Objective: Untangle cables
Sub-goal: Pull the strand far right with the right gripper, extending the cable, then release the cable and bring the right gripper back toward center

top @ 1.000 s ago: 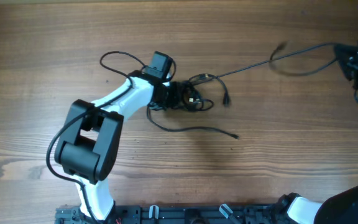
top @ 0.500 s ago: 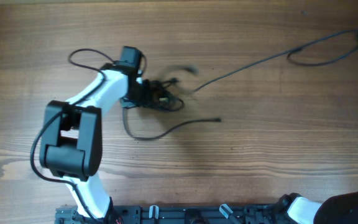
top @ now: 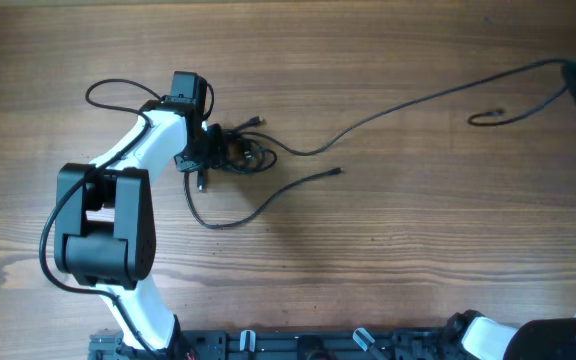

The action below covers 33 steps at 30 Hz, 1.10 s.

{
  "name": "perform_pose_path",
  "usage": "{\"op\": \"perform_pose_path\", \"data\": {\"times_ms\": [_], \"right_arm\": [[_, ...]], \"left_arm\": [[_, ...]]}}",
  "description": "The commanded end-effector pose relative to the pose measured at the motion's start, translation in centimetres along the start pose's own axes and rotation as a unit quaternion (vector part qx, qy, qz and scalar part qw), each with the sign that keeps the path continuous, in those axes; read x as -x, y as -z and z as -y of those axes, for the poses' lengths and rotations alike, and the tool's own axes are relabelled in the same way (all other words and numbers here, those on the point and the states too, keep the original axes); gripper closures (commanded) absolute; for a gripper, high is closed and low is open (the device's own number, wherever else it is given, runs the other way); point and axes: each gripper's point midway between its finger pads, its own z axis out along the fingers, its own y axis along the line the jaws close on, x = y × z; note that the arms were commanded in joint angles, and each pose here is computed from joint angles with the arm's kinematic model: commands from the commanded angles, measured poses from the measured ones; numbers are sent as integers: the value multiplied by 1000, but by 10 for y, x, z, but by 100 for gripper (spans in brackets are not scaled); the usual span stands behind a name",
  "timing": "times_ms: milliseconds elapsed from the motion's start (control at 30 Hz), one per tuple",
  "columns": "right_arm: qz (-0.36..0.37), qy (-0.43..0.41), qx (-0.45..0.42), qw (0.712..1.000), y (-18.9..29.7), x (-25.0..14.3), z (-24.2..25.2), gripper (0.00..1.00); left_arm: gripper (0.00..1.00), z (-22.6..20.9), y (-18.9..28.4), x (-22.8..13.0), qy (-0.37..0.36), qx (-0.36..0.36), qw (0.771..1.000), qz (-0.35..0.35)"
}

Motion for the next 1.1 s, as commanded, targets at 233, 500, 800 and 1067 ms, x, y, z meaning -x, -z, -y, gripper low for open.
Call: {"op": "perform_pose_path", "data": {"times_ms": [233, 500, 800, 1067], "right_arm": [[-30, 89, -57, 994, -33, -34, -24, 32], [-106, 144, -41, 983, -62, -79, -42, 31], [-213, 180, -37, 960, -106, -144, -46, 29], [-266, 152, -66, 950, -143, -188, -41, 30]], "left_arm": [[96, -24, -25, -21, -3, 41, 998, -39], [83, -22, -25, -19, -1, 36, 999, -36], [79, -9, 7, -2, -6, 14, 1000, -5], [23, 26, 106, 27, -14, -66, 994, 83]]}}
